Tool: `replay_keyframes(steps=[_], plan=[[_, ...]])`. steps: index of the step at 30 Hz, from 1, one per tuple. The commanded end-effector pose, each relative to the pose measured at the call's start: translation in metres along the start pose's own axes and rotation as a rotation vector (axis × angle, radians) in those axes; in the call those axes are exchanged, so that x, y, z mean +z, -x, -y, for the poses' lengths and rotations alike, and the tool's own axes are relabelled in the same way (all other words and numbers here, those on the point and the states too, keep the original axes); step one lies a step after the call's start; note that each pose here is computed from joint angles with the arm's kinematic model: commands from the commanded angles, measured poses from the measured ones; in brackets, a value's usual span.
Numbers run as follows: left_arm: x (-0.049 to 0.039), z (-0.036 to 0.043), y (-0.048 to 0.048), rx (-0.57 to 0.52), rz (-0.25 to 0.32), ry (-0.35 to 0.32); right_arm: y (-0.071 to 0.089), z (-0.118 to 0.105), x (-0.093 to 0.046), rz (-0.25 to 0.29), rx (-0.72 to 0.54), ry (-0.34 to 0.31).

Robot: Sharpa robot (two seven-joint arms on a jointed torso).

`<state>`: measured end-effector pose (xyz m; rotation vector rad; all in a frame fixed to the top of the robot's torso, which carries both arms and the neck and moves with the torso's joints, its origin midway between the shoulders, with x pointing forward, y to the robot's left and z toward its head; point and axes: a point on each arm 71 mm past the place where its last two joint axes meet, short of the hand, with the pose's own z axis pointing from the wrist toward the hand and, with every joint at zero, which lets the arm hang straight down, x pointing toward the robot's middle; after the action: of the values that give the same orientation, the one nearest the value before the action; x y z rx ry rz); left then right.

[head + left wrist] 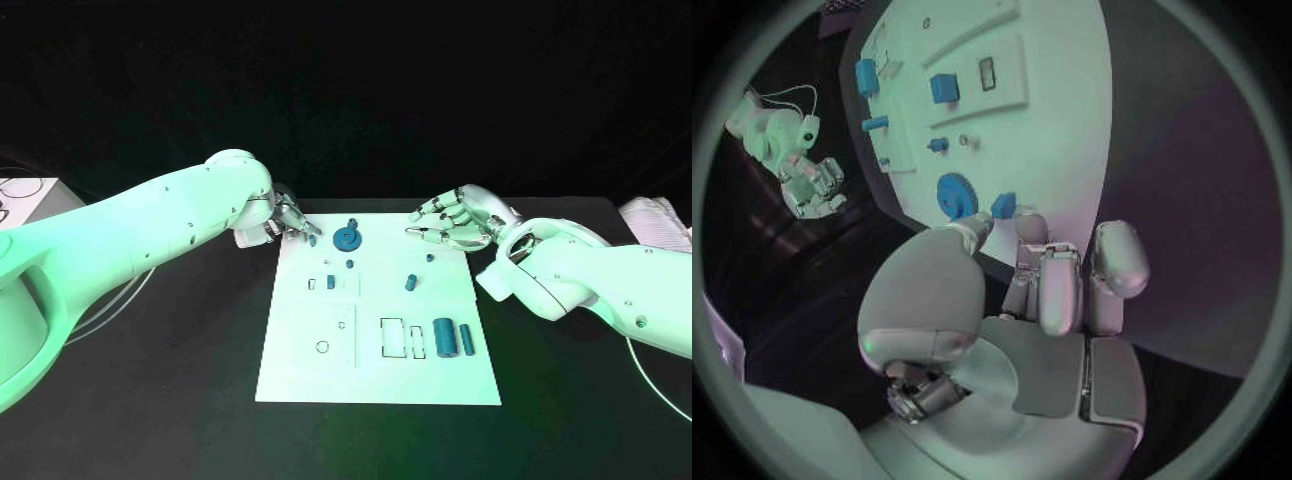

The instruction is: Assemble the parts on the task board

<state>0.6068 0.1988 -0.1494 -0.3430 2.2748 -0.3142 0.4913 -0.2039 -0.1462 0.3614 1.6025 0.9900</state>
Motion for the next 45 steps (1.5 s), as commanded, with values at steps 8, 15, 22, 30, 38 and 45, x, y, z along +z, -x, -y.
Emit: replay_keyframes(steps=[8, 15, 22, 30, 38, 45], plan=[[0.0002, 0.0055, -0.0043, 0.006, -0.035, -0.027, -0.0010, -0.0020, 0.0003, -0.006, -0.003, 0.016], [0.0003, 0.0055, -0.0043, 0.005, -0.033, -0.027, -0.0010, -0.0020, 0.0004, -0.006, -0.004, 0.016], [0.0002, 0.0047, -0.0038, 0.003, -0.029, -0.027, -0.0010, -0.0019, 0.0007, -0.006, -0.004, 0.015], [0.0000, 0.0053, -0.0041, -0.002, -0.030, -0.034, -0.0012, -0.0018, 0.0009, -0.007, -0.004, 0.015], [-0.0007, 0.0045, -0.0044, -0.039, -0.035, -0.056, -0.0011, -0.0016, 0.0011, -0.008, -0.005, 0.013], [-0.0046, 0.0003, -0.0046, -0.101, -0.033, -0.079, -0.0008, -0.0010, 0.0012, -0.008, -0.005, 0.012]])
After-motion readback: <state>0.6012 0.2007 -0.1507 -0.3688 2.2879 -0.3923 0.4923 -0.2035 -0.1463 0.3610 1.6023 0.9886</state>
